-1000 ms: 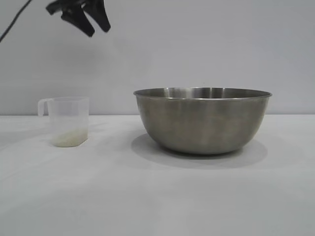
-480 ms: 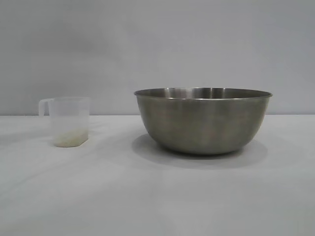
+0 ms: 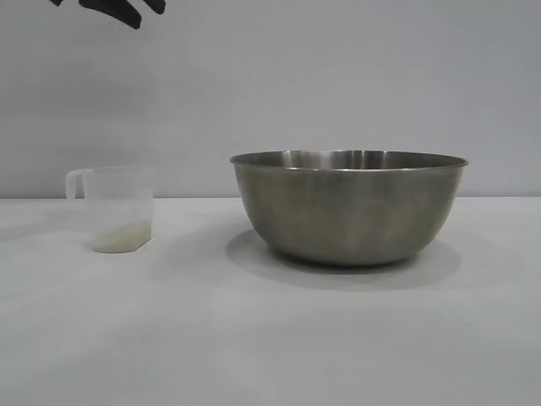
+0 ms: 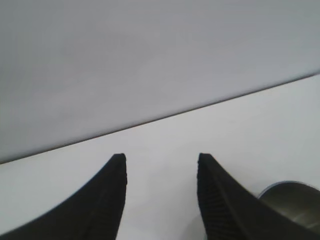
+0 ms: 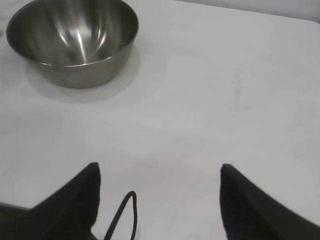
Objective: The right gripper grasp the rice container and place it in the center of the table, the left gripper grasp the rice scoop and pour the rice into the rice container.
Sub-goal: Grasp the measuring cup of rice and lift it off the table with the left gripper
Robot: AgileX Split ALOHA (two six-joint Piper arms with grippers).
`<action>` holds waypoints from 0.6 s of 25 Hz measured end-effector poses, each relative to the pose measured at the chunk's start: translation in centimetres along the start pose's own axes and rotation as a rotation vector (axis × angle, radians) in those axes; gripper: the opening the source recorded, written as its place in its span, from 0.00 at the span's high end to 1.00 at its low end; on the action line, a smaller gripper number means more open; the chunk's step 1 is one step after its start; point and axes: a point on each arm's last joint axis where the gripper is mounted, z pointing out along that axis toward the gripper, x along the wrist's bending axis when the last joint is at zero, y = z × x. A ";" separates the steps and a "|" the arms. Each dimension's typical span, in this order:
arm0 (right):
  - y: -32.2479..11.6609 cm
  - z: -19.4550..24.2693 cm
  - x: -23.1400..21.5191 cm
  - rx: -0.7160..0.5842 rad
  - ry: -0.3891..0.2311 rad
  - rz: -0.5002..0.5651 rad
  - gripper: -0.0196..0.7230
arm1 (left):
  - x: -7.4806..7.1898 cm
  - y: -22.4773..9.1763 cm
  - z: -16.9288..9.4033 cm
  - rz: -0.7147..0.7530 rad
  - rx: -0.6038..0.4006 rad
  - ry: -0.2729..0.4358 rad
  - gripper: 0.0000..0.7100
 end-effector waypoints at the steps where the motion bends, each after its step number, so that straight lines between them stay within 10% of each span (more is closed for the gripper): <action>1: 0.0 0.0 0.0 0.000 0.000 0.000 0.39 | -0.2 -0.7 -0.7 0.012 -0.014 0.010 0.61; 15: 0.0 0.0 0.0 0.000 -0.002 -0.001 0.39 | -1.1 -6.6 -2.6 0.101 0.092 -0.001 0.61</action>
